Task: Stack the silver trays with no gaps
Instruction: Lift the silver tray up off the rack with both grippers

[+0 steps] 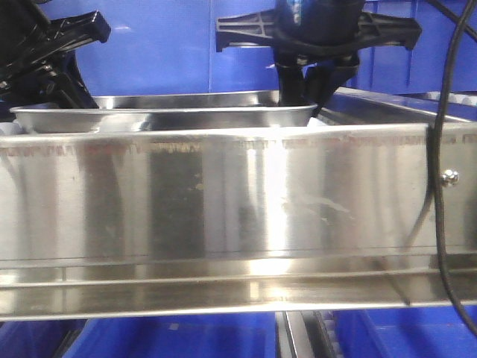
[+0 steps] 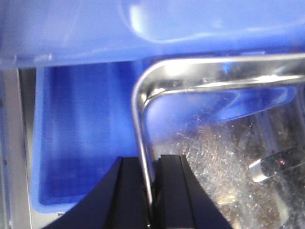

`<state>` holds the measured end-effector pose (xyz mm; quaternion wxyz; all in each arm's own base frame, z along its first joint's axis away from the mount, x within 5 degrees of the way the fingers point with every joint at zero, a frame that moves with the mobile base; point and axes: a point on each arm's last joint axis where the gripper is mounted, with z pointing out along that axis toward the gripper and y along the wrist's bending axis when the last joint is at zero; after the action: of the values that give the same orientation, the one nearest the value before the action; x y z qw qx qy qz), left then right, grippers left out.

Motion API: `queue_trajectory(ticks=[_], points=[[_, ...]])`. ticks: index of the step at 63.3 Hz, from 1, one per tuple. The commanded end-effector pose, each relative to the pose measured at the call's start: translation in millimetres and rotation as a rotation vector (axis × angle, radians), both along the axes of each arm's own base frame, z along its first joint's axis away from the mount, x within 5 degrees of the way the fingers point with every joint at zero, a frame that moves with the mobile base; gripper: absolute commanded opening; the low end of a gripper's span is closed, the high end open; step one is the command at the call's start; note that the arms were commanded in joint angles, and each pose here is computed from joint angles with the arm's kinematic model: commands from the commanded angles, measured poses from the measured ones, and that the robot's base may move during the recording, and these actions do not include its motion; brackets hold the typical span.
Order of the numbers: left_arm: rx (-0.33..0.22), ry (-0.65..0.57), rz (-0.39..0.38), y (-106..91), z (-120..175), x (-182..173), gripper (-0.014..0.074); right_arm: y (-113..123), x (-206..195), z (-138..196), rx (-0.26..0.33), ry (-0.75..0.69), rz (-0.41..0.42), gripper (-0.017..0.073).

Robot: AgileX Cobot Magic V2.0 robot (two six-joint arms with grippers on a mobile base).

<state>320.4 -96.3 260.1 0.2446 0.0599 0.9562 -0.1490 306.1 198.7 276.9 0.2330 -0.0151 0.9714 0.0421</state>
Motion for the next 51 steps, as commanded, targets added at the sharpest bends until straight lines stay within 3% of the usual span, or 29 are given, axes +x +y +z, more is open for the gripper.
queue_trajectory(ticks=[1, 21, 29, 40, 51], points=[[0.023, 0.057, -0.037, -0.6, -3, -7, -0.0016, -3, 0, 3, -0.021, -0.009, 0.009, -0.0077], [-0.013, -0.083, -0.037, 4.3, 43, -30, -0.0016, -9, -17, 41, 0.009, -0.116, 0.038, -0.0077], [-0.037, -0.195, -0.030, 8.7, 72, -46, -0.0016, -11, -31, 62, 0.015, -0.189, 0.070, -0.0077], [-0.068, -0.331, -0.025, 15.7, 108, -73, -0.0016, -13, -55, 92, 0.067, -0.266, 0.111, -0.0077], [-0.102, -0.507, -0.003, 23.7, 141, -98, -0.0016, -16, -73, 115, 0.045, -0.388, 0.154, -0.0077]])
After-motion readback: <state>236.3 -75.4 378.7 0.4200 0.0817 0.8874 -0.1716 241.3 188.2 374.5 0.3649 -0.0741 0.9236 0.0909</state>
